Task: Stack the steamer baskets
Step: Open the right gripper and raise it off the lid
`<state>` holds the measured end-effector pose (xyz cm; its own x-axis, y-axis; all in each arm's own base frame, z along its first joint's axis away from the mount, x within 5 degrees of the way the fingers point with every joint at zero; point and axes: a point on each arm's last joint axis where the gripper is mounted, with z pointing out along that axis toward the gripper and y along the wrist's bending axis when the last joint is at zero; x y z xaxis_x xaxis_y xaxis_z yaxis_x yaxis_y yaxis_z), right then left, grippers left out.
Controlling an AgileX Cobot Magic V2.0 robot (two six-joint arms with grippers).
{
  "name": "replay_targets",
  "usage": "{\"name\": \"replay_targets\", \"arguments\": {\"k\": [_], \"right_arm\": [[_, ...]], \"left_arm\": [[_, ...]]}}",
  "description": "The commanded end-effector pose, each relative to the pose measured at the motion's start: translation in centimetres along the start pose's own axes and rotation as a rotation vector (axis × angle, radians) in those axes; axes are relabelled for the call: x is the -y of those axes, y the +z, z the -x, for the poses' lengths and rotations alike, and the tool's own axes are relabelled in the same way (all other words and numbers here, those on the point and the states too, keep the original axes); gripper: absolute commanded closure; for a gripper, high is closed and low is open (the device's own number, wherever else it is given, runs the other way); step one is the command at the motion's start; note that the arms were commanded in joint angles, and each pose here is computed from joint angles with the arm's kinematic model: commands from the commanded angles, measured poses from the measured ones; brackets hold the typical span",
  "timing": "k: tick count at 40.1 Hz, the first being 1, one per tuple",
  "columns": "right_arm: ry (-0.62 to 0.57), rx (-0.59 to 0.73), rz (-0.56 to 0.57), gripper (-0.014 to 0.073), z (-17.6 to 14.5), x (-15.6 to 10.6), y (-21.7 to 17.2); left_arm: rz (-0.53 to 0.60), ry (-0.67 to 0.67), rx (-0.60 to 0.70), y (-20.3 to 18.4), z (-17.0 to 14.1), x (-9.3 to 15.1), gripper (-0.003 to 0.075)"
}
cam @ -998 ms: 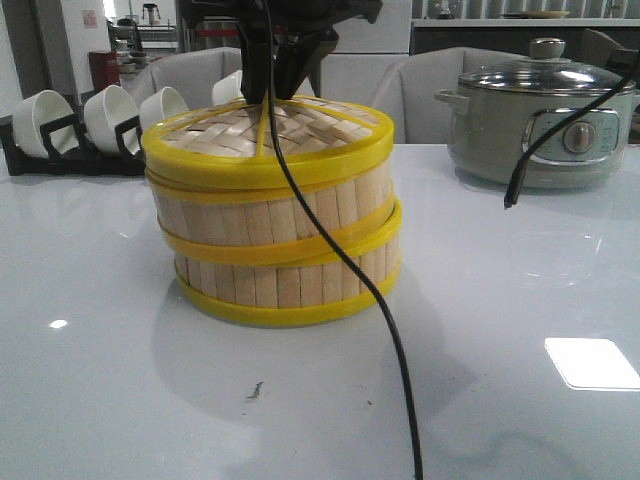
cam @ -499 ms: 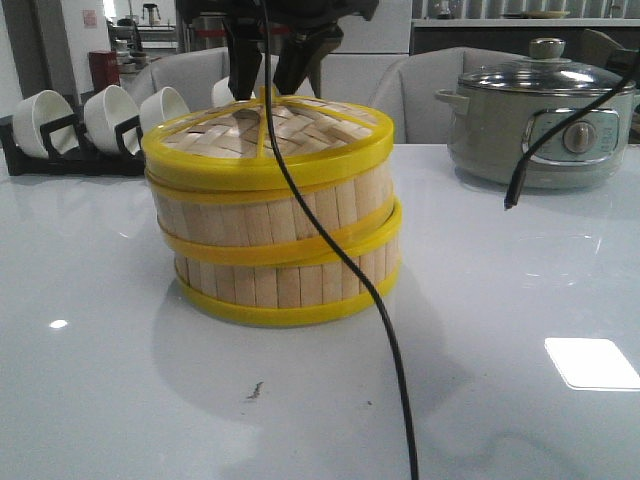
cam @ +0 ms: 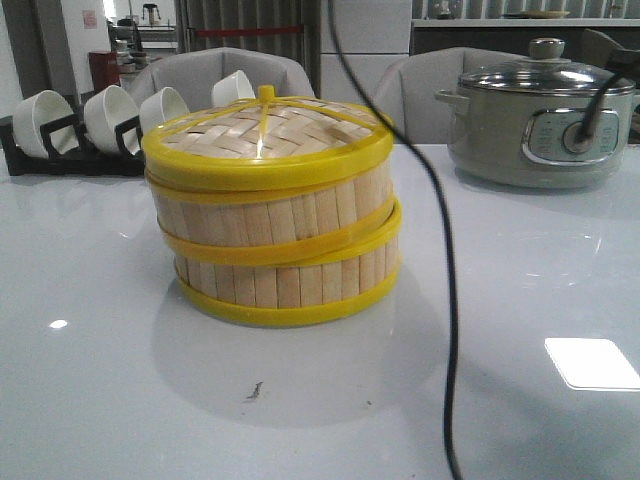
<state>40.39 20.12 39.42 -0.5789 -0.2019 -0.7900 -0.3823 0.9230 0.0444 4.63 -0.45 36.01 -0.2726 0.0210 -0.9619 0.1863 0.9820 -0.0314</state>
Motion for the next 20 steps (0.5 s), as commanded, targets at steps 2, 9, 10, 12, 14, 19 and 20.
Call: {"name": "replay_targets", "arguments": {"k": [2,9,10,12,14,19,20], "right_arm": [[0.025,0.181,-0.061,0.021,2.2,3.2,-7.2],[0.073,0.229,-0.136,0.021,0.3,6.7,-10.5],[0.08,0.228,-0.146,0.021,-0.2,7.1,-10.7],[0.089,0.26,-0.164,0.021,-1.0,7.8,-12.0],[0.097,0.283,-0.182,0.021,-1.9,8.4,-13.0],[0.112,0.322,-0.217,0.021,-5.0,9.2,-15.0],[0.115,0.334,-0.224,0.021,-5.5,9.4,-15.3]], "left_arm": [[-0.014,-0.006,0.099,-0.3,1.5,0.1,0.0636],[-0.014,-0.006,0.099,-0.3,1.5,0.1,0.0636],[-0.014,-0.006,0.099,-0.3,1.5,0.1,0.0636],[-0.014,-0.006,0.099,-0.3,1.5,0.1,0.0636],[-0.014,-0.006,0.099,-0.3,1.5,0.1,0.0636],[-0.014,-0.006,0.099,-0.3,1.5,0.1,0.0636],[-0.014,-0.006,0.099,-0.3,1.5,0.1,0.0636]]}}
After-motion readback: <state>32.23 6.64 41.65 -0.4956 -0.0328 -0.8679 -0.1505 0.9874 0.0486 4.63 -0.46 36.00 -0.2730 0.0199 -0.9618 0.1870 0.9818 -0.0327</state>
